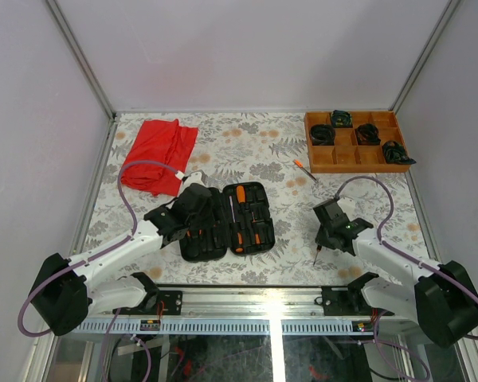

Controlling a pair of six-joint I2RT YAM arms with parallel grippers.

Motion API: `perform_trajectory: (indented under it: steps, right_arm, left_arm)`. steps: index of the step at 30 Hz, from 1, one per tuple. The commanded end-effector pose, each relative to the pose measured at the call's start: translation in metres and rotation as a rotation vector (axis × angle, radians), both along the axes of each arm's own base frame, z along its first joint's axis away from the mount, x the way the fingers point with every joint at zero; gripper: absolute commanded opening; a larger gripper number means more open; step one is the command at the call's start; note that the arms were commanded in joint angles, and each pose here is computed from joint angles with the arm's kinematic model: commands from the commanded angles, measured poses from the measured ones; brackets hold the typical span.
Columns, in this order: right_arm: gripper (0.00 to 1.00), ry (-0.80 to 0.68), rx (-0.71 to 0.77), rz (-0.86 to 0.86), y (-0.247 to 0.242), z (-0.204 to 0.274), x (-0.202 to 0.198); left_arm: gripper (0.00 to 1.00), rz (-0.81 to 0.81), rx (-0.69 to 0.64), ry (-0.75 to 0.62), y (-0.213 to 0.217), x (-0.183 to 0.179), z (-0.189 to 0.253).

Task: Sort the tools into containers
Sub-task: Pick up the screwdriver from the center of the board.

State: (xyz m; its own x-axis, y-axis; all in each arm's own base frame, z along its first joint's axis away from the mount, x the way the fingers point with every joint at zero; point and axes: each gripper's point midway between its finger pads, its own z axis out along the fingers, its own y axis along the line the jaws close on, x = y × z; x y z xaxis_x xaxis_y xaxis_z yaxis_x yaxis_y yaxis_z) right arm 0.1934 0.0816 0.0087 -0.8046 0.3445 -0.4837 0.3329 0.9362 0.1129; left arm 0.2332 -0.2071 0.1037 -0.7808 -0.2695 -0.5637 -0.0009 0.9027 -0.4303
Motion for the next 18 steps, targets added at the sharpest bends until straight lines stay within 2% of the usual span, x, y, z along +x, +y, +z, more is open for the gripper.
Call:
perform_trajectory:
  steps: [1,4,6,9,11,14,18]
  right_arm:
    - [0.15,0.005,0.024,0.076,0.009,0.016,0.001]
    - [0.09,-0.053,0.052,0.153,0.019,0.036,0.011]
    - [0.08,-0.116,0.130,0.280,0.040,0.052,0.017]
    - [0.00,-0.194,0.281,0.417,0.073,0.076,0.019]
    - [0.00,-0.246,0.419,0.533,0.101,0.093,0.014]
    - [0.00,-0.295,0.574,0.620,0.127,0.112,0.006]
    - [0.00,-0.345,0.597,0.693,0.145,0.127,0.003]
  left_arm:
    - [0.67,-0.001,-0.015,-0.010,-0.003,0.001,0.002]
    - [0.67,-0.004,-0.019,-0.011,-0.004,0.001,0.003]
    - [0.68,-0.007,-0.026,-0.015,-0.006,0.002,0.004]
    - [0.68,-0.020,-0.054,-0.012,-0.011,0.002,0.003]
    - [0.68,-0.028,-0.066,-0.008,-0.014,0.002,0.003]
    - [0.68,-0.026,-0.076,-0.006,-0.014,0.002,0.003]
    - [0.68,-0.028,-0.096,-0.010,-0.014,0.002,0.008]
